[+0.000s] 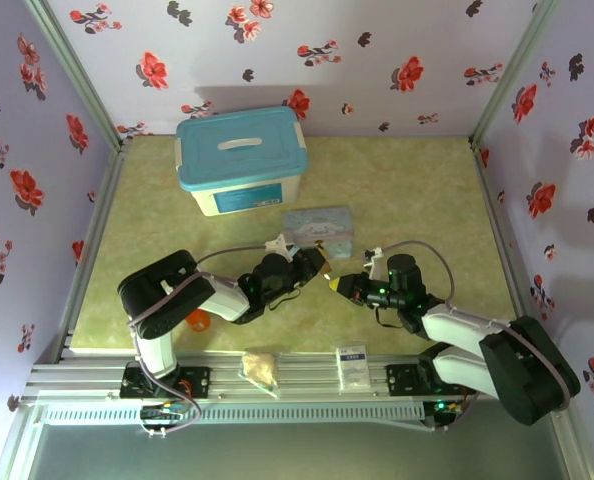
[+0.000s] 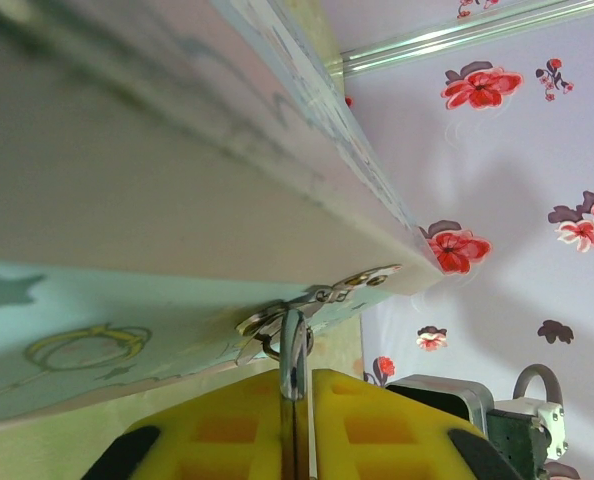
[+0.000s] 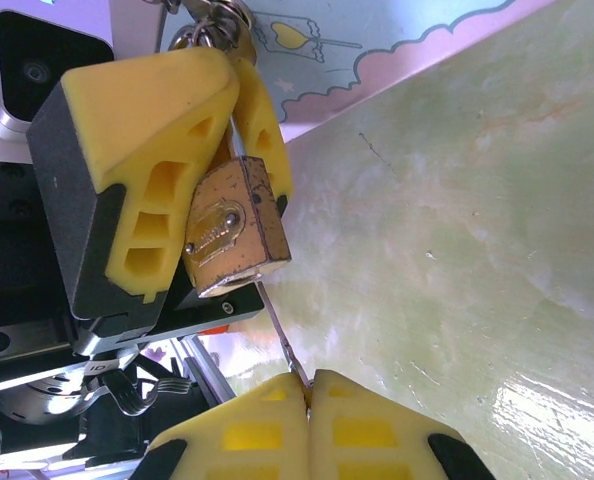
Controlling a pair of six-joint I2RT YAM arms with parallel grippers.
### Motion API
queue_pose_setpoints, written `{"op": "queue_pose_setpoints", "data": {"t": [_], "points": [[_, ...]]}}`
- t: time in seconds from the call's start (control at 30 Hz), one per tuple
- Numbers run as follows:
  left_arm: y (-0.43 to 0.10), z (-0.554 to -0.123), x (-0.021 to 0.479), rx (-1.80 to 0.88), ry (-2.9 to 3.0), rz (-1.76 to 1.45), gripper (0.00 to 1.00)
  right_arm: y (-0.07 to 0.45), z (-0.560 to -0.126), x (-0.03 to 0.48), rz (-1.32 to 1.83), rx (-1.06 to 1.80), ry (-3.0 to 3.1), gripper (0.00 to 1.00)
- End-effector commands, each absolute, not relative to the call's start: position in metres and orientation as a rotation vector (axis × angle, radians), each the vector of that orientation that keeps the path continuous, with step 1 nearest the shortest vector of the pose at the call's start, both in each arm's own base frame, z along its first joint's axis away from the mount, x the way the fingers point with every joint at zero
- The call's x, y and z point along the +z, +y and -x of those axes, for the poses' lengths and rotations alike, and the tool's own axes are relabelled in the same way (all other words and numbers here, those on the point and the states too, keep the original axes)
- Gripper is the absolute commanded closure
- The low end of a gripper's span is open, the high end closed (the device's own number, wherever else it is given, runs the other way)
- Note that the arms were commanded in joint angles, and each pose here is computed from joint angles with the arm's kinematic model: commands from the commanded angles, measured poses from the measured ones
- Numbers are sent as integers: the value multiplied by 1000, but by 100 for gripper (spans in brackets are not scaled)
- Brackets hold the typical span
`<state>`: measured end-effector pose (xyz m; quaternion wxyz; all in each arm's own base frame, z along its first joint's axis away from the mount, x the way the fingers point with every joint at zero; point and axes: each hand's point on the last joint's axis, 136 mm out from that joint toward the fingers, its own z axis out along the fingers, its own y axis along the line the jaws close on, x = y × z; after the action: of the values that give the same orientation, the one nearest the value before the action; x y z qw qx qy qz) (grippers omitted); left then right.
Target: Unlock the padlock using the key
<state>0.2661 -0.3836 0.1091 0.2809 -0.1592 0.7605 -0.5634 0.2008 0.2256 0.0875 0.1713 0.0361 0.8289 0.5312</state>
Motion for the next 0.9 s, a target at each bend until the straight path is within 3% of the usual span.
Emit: {"op": "queue_pose_setpoints", "data": {"t": [0.0,0.87], "points": [[-387,-271,136,-1594,1933,421,100,225,-201,94,-60,1503,2339,100],[-392,-268,126,-1635,1938,441,100,218,-204,97,-89,1472,2300,100]]}}
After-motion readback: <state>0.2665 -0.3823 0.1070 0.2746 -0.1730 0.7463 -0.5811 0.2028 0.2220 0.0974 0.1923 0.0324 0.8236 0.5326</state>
